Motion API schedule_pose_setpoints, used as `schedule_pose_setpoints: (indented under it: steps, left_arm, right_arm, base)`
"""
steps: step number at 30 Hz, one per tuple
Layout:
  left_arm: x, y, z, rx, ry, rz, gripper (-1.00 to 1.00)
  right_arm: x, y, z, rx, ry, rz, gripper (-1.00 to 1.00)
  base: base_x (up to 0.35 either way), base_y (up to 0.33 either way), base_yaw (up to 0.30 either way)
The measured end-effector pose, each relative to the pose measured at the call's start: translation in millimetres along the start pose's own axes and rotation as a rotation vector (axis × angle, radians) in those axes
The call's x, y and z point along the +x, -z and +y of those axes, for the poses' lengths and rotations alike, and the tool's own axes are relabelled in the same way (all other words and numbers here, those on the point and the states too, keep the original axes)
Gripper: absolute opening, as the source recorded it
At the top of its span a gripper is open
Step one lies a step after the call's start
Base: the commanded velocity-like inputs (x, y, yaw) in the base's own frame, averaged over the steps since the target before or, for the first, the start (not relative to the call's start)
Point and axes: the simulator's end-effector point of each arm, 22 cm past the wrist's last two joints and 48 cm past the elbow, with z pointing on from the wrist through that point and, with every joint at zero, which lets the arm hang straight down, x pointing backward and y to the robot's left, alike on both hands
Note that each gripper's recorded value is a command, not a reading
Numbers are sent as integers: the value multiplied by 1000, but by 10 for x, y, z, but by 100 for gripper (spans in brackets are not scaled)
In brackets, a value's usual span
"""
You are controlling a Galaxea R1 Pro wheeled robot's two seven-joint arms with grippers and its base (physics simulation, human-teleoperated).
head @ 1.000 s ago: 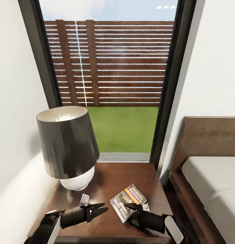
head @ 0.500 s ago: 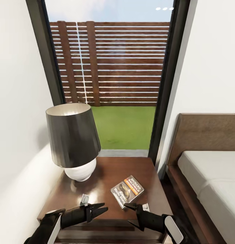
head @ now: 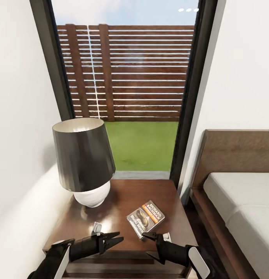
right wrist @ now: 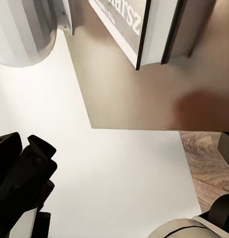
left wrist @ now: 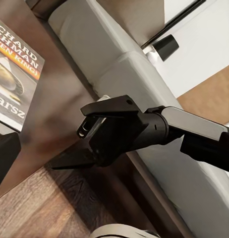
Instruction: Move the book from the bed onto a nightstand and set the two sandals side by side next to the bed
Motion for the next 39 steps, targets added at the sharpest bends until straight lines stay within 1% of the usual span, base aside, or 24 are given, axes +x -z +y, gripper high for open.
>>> schedule_pose_setpoints:
  steps: [8,10,14,24,31,39]
  left_arm:
    - [0,0,0,0,0,0,100]
    - [-22,2,-27,2,-7,-1,100]
    - [-60,3,-80,4,-22,-3,100]
    - [-243,1,-220,4,-22,-1,100]
    - [-248,3,-221,4,-22,-3,100]
    - [-388,-1,-333,3,-22,0,100]
  right_arm:
    - [0,0,0,0,0,0,100]
    - [9,10,-30,23,19,2,100]
    - [5,26,45,16,33,-1,100]
    - [-19,79,272,16,33,-2,100]
    - [-12,75,265,17,31,-1,100]
    - [-26,116,444,17,30,0,100]
  base:
    - [0,0,0]
    - [0,0,0]
    - [0,0,0]
    - [0,0,0]
    - [0,0,0]
    - [0,0,0]
